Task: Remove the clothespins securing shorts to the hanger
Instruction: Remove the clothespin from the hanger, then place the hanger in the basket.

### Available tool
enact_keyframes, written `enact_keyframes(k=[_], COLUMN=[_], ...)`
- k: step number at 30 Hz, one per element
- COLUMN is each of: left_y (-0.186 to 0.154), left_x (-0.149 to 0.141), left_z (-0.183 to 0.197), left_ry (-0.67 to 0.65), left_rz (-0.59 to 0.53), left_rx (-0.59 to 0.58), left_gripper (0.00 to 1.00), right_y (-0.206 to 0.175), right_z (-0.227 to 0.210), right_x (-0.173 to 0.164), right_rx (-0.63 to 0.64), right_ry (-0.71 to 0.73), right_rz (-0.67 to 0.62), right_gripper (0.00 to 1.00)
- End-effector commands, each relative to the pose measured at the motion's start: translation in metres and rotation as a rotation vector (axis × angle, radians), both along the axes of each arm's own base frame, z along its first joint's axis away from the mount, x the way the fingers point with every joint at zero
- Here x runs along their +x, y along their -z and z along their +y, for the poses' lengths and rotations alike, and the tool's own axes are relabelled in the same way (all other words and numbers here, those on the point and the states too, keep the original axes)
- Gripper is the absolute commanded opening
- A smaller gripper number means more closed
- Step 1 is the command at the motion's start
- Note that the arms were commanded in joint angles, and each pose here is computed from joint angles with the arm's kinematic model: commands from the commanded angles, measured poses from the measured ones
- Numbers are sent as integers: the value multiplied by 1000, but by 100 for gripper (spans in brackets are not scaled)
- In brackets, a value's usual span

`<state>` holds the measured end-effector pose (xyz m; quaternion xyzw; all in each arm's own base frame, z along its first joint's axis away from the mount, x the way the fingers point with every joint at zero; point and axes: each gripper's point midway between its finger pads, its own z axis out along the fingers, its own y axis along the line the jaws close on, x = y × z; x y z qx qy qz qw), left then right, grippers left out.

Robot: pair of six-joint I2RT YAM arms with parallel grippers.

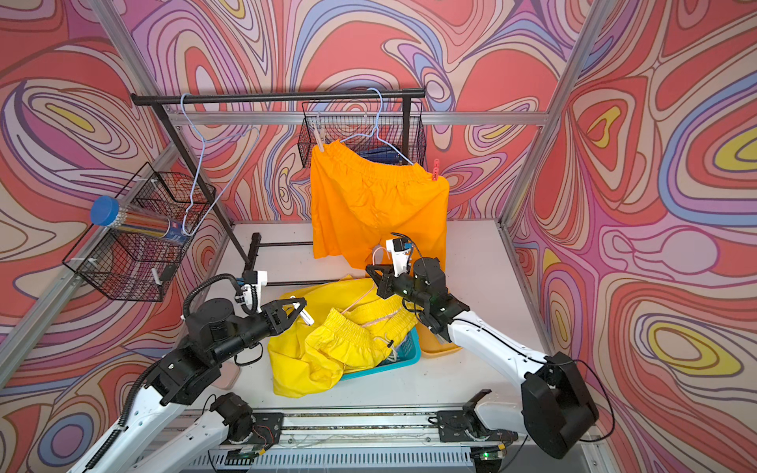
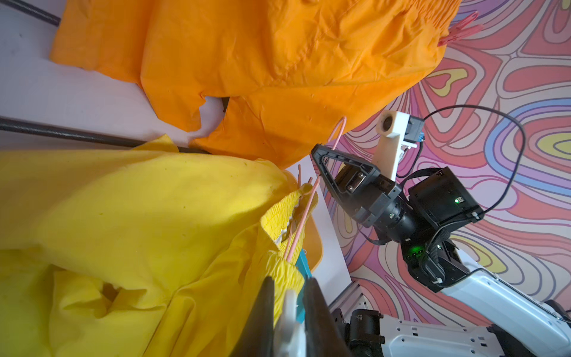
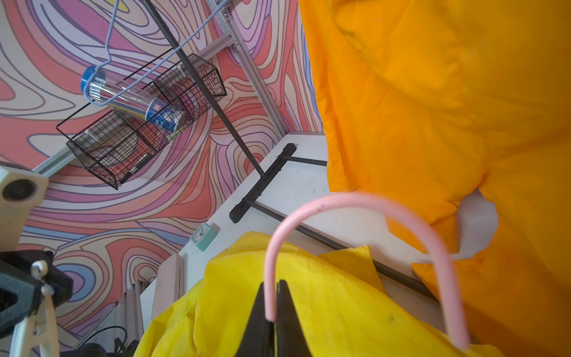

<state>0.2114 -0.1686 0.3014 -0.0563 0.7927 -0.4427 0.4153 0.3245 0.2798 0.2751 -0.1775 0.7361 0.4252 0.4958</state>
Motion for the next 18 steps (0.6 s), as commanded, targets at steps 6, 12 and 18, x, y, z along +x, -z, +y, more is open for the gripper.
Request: enact_keyframes(k=[6, 12, 18], left_y=[4, 13, 21], left_x=[-15, -22, -24], left_z=[34, 38, 33], left_ry=[-81, -73, -47], left_rz=[-23, -12, -11], left_rx=[147, 171, 163], left_gripper=[9, 9, 12], right_y=[-38, -4, 35], right_z=[46, 61, 85], right_x=[-29, -20, -23], right_rx=[44, 79, 147], right_ry=[-154, -157, -210], right_rz=[-28, 79, 178], right_gripper=[0, 0, 0])
